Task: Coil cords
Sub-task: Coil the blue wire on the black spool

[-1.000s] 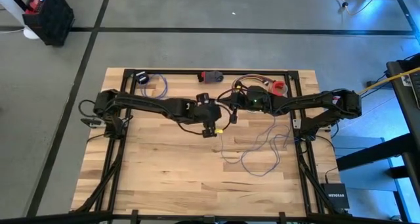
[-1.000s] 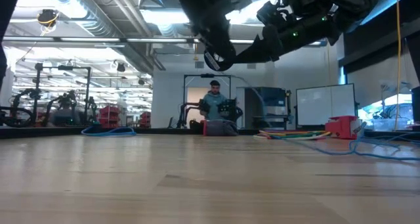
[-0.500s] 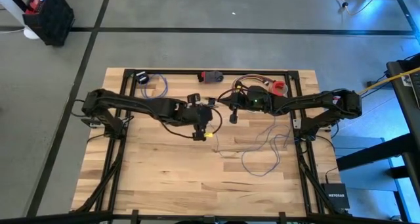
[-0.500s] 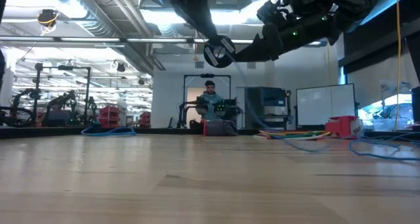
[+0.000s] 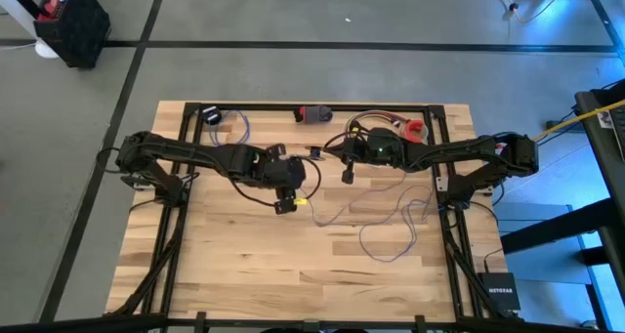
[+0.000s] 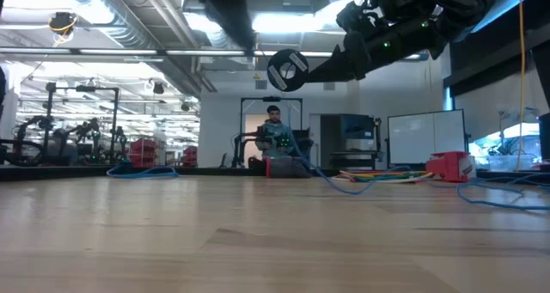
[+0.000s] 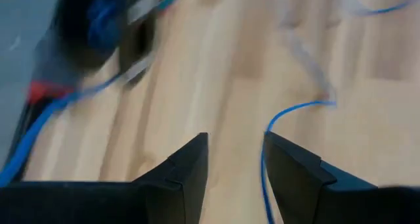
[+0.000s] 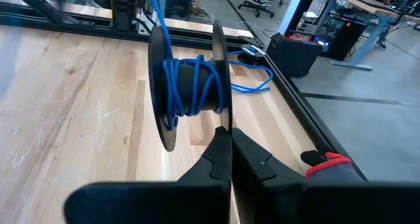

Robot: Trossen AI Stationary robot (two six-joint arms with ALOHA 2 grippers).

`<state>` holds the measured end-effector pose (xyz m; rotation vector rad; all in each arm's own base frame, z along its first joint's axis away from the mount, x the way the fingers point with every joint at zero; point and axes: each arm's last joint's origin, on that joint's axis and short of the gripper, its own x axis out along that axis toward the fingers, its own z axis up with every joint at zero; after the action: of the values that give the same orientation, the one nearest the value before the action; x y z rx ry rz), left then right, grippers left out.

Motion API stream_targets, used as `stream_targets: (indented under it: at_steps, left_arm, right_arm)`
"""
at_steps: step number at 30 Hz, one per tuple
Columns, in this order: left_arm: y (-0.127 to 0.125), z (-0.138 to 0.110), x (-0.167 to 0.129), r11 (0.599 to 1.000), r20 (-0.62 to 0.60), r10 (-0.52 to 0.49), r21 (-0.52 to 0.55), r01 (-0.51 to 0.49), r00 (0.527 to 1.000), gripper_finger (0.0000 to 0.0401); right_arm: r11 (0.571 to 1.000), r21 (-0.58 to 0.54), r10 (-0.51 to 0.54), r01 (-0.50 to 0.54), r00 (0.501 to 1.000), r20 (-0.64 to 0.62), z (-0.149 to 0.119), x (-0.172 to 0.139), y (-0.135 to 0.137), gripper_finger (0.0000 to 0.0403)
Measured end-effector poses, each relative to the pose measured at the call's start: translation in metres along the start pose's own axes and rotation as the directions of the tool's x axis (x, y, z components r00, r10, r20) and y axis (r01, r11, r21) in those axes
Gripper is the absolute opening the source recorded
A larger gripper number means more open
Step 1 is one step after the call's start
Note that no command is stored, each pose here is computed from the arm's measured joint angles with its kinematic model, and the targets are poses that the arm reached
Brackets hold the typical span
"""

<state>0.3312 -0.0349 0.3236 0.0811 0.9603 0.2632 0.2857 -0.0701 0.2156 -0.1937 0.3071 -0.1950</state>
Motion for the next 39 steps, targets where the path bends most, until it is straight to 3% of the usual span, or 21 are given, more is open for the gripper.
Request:
stream_targets:
  at_steps: [3, 5, 10, 15, 17, 19, 20, 22, 28, 31, 34, 36, 39]
  left_arm:
    - [-0.005, 0.012, -0.007, 0.998, 0.14, -0.023, 0.053, 0.016, 0.99, 0.014]
    - [-0.005, 0.018, -0.008, 0.997, 0.21, 0.016, 0.069, -0.031, 0.978, 0.014]
    - [-0.004, 0.021, 0.01, 0.99, 0.328, 0.055, 0.108, -0.095, 0.943, 0.014]
    - [-0.003, 0.034, 0.01, 0.989, 0.495, 0.063, 0.088, -0.122, 0.866, 0.014]
    - [-0.002, 0.045, 0.004, 0.996, 0.599, 0.064, 0.008, -0.087, 0.798, 0.014]
    - [-0.001, 0.061, -0.01, 0.994, 0.76, 0.018, -0.085, 0.071, 0.65, 0.014]
    - [-0.001, 0.066, -0.018, 0.987, 0.813, -0.025, -0.071, 0.141, 0.582, 0.014]
    - [0.002, 0.067, -0.034, 0.979, 0.842, -0.092, -0.021, 0.203, 0.532, 0.014]
    - [0.007, 0.044, -0.037, 0.951, 0.667, -0.243, 0.021, 0.308, 0.705, 0.014]
    - [0.008, 0.03, -0.027, 0.973, 0.529, -0.216, 0.047, 0.226, 0.821, 0.014]
    - [0.008, 0.004, -0.015, 0.982, 0.261, -0.189, 0.056, 0.181, 0.947, 0.014]
    - [0.007, -0.011, -0.012, 0.98, 0.109, -0.198, -0.008, 0.2, 0.974, 0.014]
    - [-0.005, -0.029, -0.019, 0.971, -0.039, -0.229, -0.08, 0.225, 0.973, 0.014]
  right_arm:
    - [1.0, 0.0, 0.004, -0.004, 1.0, 0.007, 0.001, 0.0, 0.0, 0.0001]
    - [1.0, 0.0, 0.005, -0.005, 1.0, 0.0, 0.0, 0.0, 0.0, 0.0001]
    - [1.0, 0.0, 0.016, -0.016, 1.0, 0.001, 0.0, 0.0, 0.001, 0.0001]
    - [1.0, 0.0, 0.017, -0.017, 1.0, 0.002, 0.0, 0.0, 0.0, 0.0001]
    - [1.0, 0.0, 0.017, -0.017, 1.0, 0.003, 0.0, 0.0, 0.0, 0.0001]
    - [1.0, 0.0, 0.016, -0.016, 1.0, 0.009, 0.0, 0.0, 0.0, 0.0001]
    - [1.0, 0.0, 0.016, -0.016, 1.0, 0.009, 0.0, 0.0, 0.0, 0.0001]
    - [1.0, 0.0, 0.017, -0.017, 1.0, 0.005, 0.0, 0.0, 0.0, 0.0001]
    - [1.0, 0.0, 0.029, -0.029, 1.0, -0.012, -0.002, 0.0, 0.001, 0.0001]
    - [1.0, -0.001, 0.027, -0.027, 1.0, -0.005, -0.001, 0.0, 0.001, 0.0001]
    - [1.0, -0.001, 0.026, -0.026, 1.0, 0.003, 0.0, 0.0, 0.001, 0.0001]
    - [1.0, -0.001, 0.026, -0.026, 1.0, 0.002, -0.001, 0.0, 0.001, 0.0001]
    - [1.0, -0.001, 0.027, -0.027, 1.0, -0.005, -0.001, 0.0, 0.001, 0.0001]
